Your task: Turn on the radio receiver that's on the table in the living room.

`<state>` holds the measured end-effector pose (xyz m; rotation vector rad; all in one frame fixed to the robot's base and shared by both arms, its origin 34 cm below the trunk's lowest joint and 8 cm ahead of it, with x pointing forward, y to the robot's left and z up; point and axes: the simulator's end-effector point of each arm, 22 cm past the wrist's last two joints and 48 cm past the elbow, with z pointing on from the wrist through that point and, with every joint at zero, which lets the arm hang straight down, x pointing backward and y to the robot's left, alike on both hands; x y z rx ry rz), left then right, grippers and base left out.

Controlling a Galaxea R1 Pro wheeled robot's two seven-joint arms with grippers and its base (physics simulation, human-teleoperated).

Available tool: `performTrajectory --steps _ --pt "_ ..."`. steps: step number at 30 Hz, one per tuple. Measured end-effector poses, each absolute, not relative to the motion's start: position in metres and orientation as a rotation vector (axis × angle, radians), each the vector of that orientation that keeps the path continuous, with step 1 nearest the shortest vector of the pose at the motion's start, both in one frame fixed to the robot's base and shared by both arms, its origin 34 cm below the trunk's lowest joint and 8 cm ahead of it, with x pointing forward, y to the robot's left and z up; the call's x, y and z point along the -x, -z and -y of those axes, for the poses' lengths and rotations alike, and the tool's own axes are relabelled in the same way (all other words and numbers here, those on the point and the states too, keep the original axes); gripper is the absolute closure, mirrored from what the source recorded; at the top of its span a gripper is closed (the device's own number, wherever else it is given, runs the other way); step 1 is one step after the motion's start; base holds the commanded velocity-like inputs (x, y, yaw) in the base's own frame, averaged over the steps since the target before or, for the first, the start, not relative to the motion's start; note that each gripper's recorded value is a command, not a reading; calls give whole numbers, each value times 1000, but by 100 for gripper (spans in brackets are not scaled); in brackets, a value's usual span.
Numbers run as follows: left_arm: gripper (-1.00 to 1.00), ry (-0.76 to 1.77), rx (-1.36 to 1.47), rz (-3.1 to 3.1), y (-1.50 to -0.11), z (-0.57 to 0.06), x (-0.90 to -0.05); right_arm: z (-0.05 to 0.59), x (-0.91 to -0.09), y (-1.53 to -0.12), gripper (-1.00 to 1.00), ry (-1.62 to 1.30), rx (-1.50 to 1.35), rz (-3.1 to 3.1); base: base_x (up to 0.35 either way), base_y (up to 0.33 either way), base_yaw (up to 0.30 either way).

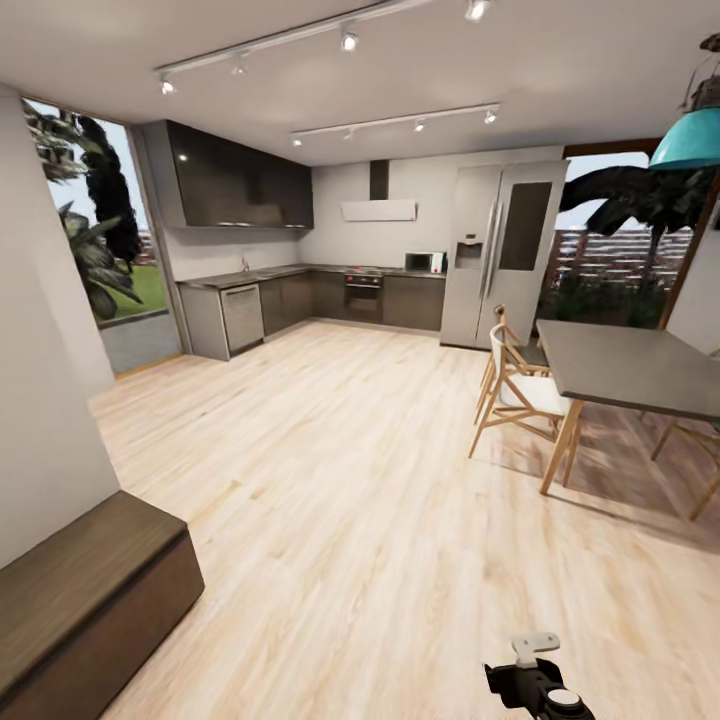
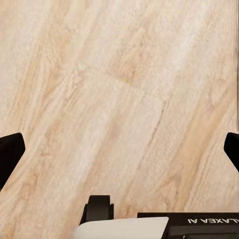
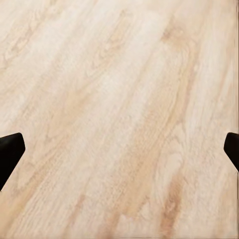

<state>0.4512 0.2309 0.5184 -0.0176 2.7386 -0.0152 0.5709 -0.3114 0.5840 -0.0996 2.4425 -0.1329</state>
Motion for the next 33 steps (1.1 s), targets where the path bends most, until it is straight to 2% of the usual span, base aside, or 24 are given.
performTrajectory --steps 33 --pt "-100 15 12 -2739 -518 -230 -451 312 -572 -585 -100 136 102 -2438 0 0 -289"
